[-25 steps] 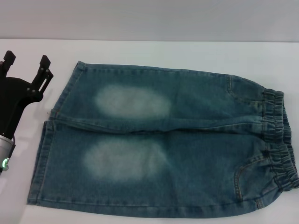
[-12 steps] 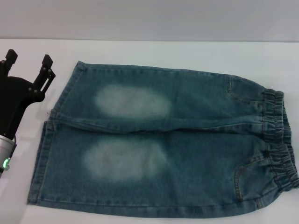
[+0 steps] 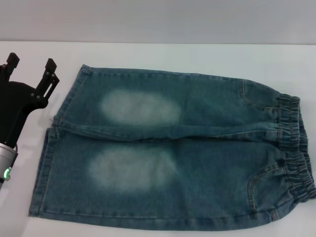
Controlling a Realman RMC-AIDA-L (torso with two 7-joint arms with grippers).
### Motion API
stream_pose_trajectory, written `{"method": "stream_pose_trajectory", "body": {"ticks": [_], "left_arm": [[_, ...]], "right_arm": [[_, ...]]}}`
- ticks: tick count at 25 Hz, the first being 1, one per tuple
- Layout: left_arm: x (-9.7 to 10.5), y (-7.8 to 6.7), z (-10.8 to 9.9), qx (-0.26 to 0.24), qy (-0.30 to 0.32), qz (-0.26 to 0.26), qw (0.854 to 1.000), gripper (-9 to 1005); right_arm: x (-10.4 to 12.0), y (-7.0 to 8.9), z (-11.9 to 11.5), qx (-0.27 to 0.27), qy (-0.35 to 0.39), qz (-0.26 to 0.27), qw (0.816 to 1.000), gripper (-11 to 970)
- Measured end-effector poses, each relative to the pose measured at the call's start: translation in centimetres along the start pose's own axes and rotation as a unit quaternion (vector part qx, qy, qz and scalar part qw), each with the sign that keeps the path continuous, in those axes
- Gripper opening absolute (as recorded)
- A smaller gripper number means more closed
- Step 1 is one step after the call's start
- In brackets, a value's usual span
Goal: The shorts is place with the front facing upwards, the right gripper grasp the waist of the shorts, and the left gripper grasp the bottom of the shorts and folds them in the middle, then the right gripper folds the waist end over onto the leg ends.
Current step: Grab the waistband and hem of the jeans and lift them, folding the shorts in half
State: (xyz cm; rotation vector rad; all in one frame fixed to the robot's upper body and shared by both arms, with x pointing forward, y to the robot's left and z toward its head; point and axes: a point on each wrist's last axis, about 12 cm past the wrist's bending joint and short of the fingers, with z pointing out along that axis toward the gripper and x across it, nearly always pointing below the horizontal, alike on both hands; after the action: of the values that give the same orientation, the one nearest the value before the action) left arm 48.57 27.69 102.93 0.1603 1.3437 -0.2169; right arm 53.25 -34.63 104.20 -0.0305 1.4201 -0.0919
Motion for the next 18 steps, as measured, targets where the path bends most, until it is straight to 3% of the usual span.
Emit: {"method": "stream_pose_trajectory", "body": {"ticks": [18], "left_arm": [[0.47,0.30,0.30,-0.011,0.022,-0.006,1.000,807]], "right_arm": [[0.35,0.23,-0.13,-0.001,0.011,0.005,1.000,694]]}}
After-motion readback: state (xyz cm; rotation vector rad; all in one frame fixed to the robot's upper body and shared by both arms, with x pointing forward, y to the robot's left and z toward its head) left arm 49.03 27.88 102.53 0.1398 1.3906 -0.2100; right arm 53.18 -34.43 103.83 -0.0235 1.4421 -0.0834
